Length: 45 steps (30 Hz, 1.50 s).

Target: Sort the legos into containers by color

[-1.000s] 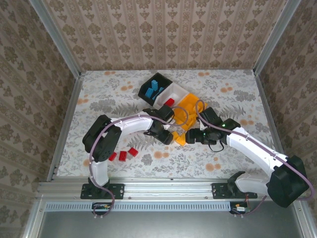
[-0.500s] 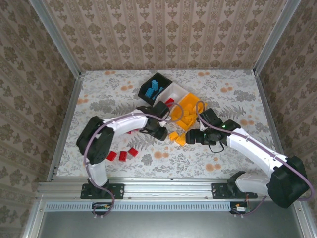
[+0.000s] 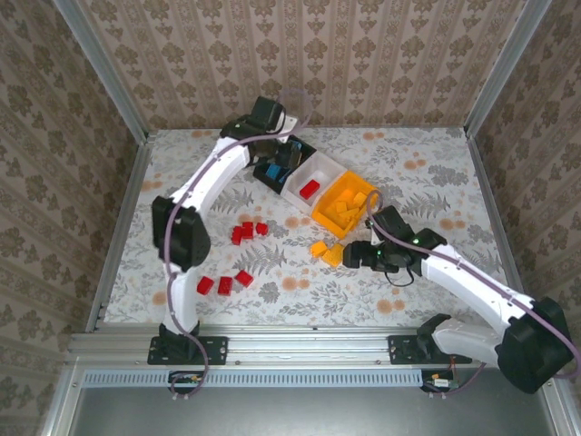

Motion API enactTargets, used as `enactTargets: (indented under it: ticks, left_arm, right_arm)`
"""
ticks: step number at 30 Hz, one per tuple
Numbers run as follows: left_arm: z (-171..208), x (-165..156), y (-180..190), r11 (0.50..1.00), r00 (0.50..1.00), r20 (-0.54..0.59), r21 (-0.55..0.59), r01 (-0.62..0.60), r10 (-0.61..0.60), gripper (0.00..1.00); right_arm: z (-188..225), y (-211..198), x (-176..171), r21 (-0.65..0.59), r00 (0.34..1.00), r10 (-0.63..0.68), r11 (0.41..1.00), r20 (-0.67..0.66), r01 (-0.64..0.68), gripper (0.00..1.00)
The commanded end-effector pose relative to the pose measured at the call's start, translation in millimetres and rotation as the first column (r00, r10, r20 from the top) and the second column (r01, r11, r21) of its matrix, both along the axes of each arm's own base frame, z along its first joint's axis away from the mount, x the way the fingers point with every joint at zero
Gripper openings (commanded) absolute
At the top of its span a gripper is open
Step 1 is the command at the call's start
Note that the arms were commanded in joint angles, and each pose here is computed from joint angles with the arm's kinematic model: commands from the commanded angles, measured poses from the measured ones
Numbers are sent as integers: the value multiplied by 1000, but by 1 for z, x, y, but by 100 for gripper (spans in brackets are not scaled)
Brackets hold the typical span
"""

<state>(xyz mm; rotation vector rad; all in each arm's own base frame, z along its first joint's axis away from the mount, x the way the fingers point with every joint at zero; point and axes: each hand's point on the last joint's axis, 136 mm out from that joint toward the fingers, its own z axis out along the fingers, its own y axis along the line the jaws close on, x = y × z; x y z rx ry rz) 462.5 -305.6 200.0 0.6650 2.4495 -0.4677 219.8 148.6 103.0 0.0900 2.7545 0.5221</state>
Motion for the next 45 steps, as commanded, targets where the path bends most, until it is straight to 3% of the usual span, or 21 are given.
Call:
enactTargets:
  ticks: [1, 10, 14, 17, 22, 26, 30, 33, 38, 45]
  left_arm:
    - [-29, 12, 4, 994, 998, -55, 102, 49, -44, 31]
    - [-43, 60, 4, 998, 1000, -19, 69, -8, 9, 33]
    - [-43, 64, 11, 998, 1000, -15, 67, -14, 15, 46]
    - [-39, 63, 12, 998, 1000, -15, 65, -17, 18, 64]
    - [-25, 52, 13, 999, 1000, -23, 45, -11, 12, 67]
    - [4, 27, 22, 1000, 1000, -17, 20, -17, 18, 68]
    - [21, -23, 33, 1000, 1000, -10, 4, -21, 21, 69]
    - [14, -67, 42, 999, 998, -49, -39, -34, 32, 69]
    - [-11, -128, 66, 995, 992, -97, -55, -88, 82, 69]
    - [-25, -172, 94, 992, 986, -116, -28, -126, 122, 70]
  right_arm:
    - [5, -7, -12, 19, 999, -33, 999, -8, 33, 81]
    - [9, -16, -24, 19, 999, -54, 998, -4, 54, 81]
    - [9, -15, -25, 28, 998, -62, 998, -5, 62, 81]
    - [9, -13, -24, 39, 998, -66, 997, -9, 66, 82]
    - [9, -9, -23, 36, 998, -60, 998, -11, 60, 82]
    - [6, -1, -22, 0, 999, -21, 1000, -42, 21, 81]
    - [3, 8, -14, -67, 997, 41, 997, -59, -45, 80]
    - [1, 14, -3, -114, 990, 132, 984, -51, -138, 80]
    - [0, 0, 25, -316, 977, 199, 925, -75, -212, 80]
    - [-14, 7, 42, -360, 939, 323, 867, -119, -344, 58]
